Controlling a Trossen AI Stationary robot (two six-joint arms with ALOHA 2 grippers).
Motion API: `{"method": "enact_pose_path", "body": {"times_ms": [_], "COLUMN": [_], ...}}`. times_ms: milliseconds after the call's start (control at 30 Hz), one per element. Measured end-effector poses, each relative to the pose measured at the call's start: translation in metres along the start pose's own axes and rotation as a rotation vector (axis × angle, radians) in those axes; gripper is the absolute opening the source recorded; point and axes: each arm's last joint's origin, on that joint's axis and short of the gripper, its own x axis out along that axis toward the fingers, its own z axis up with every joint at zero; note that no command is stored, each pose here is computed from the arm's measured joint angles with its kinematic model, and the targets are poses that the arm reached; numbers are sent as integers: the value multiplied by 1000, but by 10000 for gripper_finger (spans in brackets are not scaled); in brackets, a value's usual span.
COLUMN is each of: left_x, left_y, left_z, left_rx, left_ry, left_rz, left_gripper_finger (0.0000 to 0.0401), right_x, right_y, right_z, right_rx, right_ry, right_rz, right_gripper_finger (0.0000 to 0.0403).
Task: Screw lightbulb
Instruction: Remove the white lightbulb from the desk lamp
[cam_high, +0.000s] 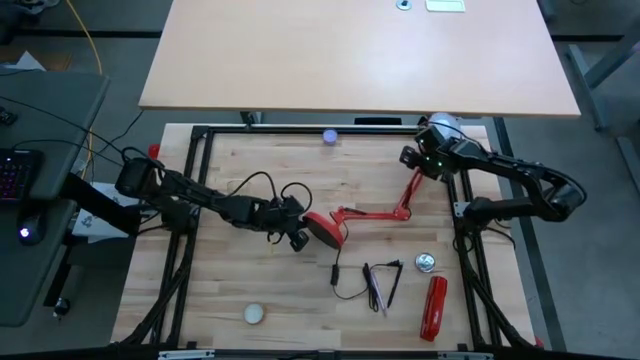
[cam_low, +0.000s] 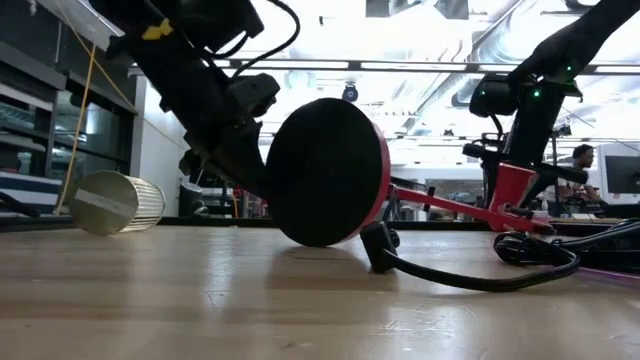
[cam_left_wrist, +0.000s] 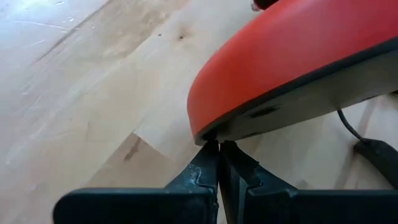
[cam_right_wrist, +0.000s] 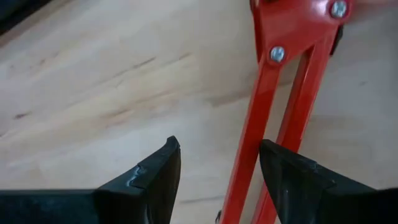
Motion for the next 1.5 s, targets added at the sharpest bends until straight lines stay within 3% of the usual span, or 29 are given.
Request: {"method": "enact_pose_path", "body": {"times_ms": [333, 600, 733, 1000, 1500], "left_x": [-1, -5, 13, 38, 53], "left_y": [-7, -25, -23, -25, 14], "left_z": [3, -8, -12, -14, 6], "left_rx": [-98, -200, -237, -274, -221], "left_ry": [-32, -77, -69, -63, -67], "left_rz": [-75, -104, -86, -184, -17], "left_gripper_finger": [0, 0, 0, 0, 0], "right_x": [25, 25, 25, 25, 25], "right_y": [-3, -3, -3, -3, 16], "right_z": [11, 11, 10, 10, -16], "right_rx": [38, -13, -25, -38, -395], "right_ry": [21, 0, 0, 4, -6], "right_rz": [-68, -72, -72, -69, -20], "right_gripper_finger": [209, 209, 209, 209, 209]}}
